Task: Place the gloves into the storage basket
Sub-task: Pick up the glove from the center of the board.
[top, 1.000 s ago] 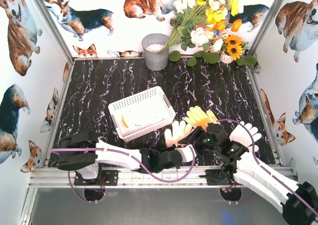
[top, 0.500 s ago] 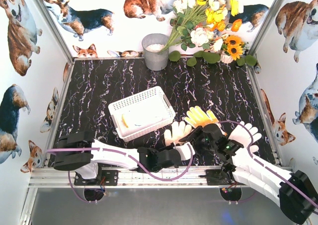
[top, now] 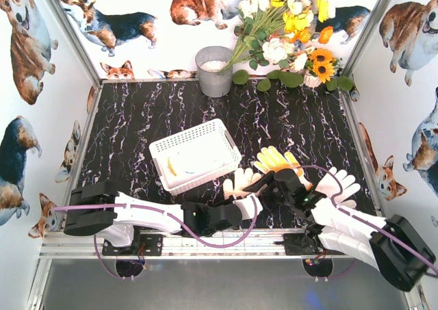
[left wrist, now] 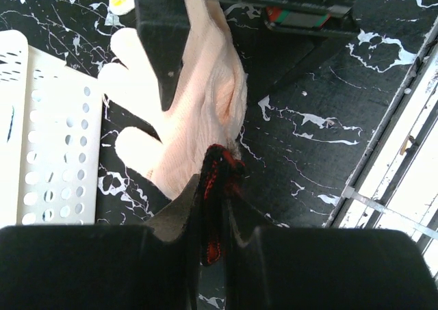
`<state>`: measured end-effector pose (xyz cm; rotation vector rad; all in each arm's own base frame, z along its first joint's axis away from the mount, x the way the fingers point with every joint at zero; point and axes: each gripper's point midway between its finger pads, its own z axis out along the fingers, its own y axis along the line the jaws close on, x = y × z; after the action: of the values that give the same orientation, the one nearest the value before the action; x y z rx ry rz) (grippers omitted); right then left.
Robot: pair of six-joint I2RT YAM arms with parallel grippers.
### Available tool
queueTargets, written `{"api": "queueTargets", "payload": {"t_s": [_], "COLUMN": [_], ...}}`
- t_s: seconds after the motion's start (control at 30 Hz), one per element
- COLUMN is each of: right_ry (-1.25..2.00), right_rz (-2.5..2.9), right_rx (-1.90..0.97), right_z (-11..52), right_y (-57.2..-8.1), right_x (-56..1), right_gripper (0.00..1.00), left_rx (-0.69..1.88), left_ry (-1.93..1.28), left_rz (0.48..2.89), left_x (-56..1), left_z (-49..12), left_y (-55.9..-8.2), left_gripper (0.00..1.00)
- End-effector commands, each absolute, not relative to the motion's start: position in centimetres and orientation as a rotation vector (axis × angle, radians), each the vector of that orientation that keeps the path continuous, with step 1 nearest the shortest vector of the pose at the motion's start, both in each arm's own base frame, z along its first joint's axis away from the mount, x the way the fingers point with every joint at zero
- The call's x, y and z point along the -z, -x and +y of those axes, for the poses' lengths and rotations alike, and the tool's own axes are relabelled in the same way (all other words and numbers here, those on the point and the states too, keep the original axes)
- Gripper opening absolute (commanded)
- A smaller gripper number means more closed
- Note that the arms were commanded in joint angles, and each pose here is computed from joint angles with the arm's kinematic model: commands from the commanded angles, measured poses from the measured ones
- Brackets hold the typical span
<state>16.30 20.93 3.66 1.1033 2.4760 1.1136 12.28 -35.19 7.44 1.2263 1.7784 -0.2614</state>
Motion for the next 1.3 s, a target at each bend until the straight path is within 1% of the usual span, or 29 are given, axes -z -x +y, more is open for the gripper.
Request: {"api": "queueTargets", "payload": {"t_s": [0.0,0.23,0.5,0.73,0.8,0.93,1.07,1.17,1.27], "right_ry": [-1.070,-1.049,-1.018,-0.984,-0.967,-0.972,-0.964,-0.965,-0.931], "right_rz": [2.426,2.477,2.465,2.419,2.387,2.359,2.275,2.175,2.119], "right_rx": [-1.186,-1.182,-1.203,-1.213,-1.236,-1.211,-1.166,-1.137,-1.101], "right_z": [22.3,23.2,23.5,23.3,23.3,22.7,21.5,20.4,20.0], "right_y": [-17.7,-17.9,-18.1,-18.6,-18.9,-19.1,-19.9,-20.8,-21.9], "right_x": [-4.3,-3.1,-3.5,-4.4,-5.4,-6.8,-9.8,-12.6,-15.2], "right_gripper": [0.68,0.65,0.39,0.07,0.00,0.00,0.00,0.00,0.00], "left_rx": [0.295,0.296,0.304,0.293,0.291,0.253,0.240,0.175,0.167], "left_ry": [-1.207,-1.214,-1.226,-1.232,-1.231,-1.217,-1.225,-1.207,-1.165], "left_rz": [1.778,1.773,1.774,1.782,1.783,1.777,1.740,1.735,1.738], "left_x": [-8.0,-8.3,-8.7,-9.2,-9.6,-11.6,-14.0,-15.5,-18.0], "left_z": [-35.1,-35.1,-34.9,-34.0,-33.7,-33.3,-33.3,-32.5,-31.8], "left_y": [-12.3,-12.2,-12.1,-12.0,-12.0,-12.5,-13.2,-14.7,-16.6], "left_gripper": [0.00,0.00,0.00,0.00,0.00,0.00,0.00,0.00,0.00]}}
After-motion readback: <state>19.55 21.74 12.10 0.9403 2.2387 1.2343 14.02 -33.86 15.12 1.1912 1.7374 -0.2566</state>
